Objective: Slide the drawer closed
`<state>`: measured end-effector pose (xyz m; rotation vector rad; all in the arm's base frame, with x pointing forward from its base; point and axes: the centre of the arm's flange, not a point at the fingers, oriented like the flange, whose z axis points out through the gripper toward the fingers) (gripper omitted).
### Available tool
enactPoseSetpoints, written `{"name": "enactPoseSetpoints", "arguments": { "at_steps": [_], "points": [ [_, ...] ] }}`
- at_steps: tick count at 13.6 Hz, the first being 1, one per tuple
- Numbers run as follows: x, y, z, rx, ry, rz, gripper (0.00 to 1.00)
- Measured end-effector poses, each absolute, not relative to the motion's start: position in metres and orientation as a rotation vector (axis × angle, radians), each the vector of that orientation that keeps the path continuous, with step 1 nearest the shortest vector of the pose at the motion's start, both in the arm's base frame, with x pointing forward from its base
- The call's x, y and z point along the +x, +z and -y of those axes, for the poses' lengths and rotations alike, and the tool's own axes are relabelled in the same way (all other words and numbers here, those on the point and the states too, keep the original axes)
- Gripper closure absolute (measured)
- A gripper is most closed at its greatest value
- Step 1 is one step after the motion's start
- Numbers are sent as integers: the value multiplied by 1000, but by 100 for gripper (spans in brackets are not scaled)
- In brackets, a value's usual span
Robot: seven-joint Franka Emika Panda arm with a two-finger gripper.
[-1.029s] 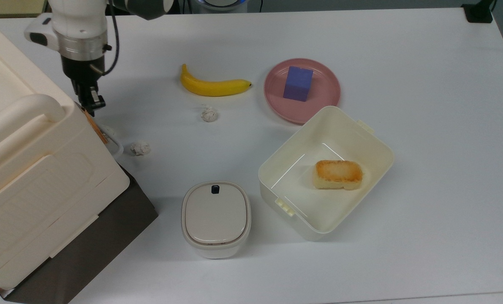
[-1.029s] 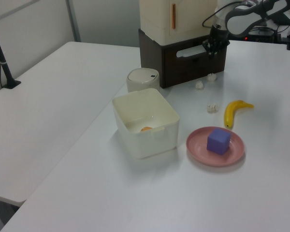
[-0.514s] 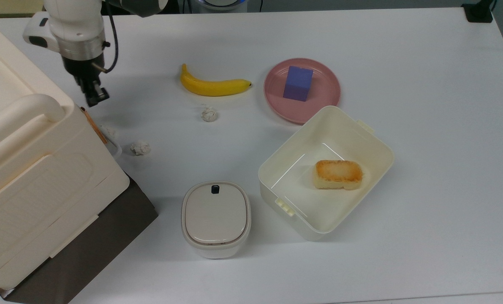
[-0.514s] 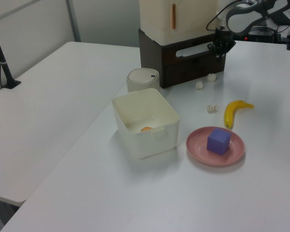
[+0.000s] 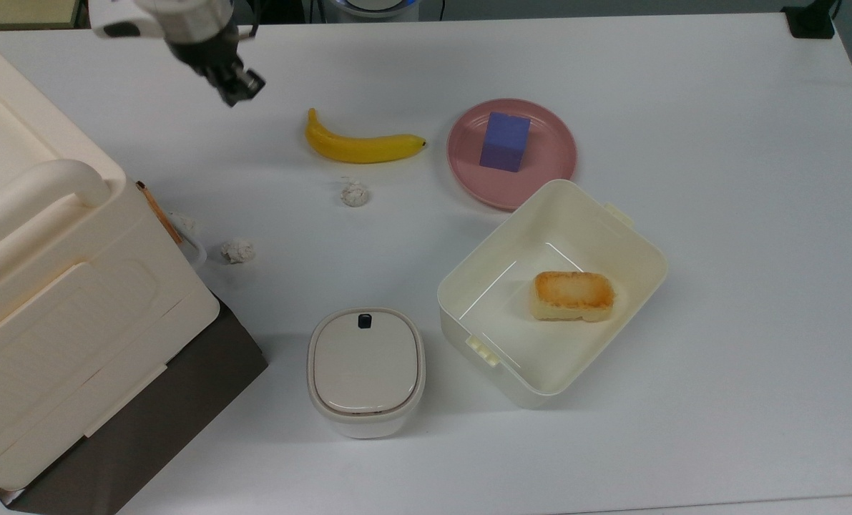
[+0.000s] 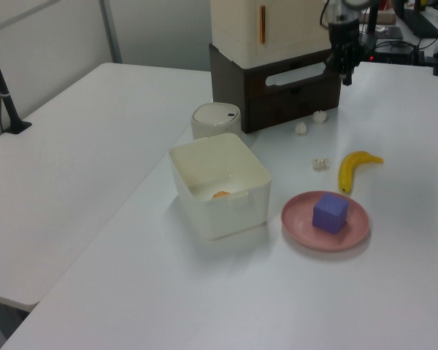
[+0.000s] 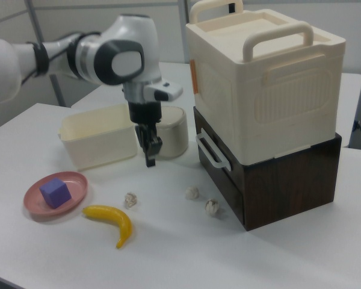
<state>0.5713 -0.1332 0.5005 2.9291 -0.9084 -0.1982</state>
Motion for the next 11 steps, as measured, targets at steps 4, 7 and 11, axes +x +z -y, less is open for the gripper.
{"name": "enactPoseSetpoints", "arguments": {
  "at_steps": [4, 7, 11],
  "points": [
    [570, 563, 119, 3062, -92, 803, 99],
    [575, 607, 83, 3113, 43, 645, 99],
    [569, 634, 53, 3160, 117, 546, 99]
  ]
}}
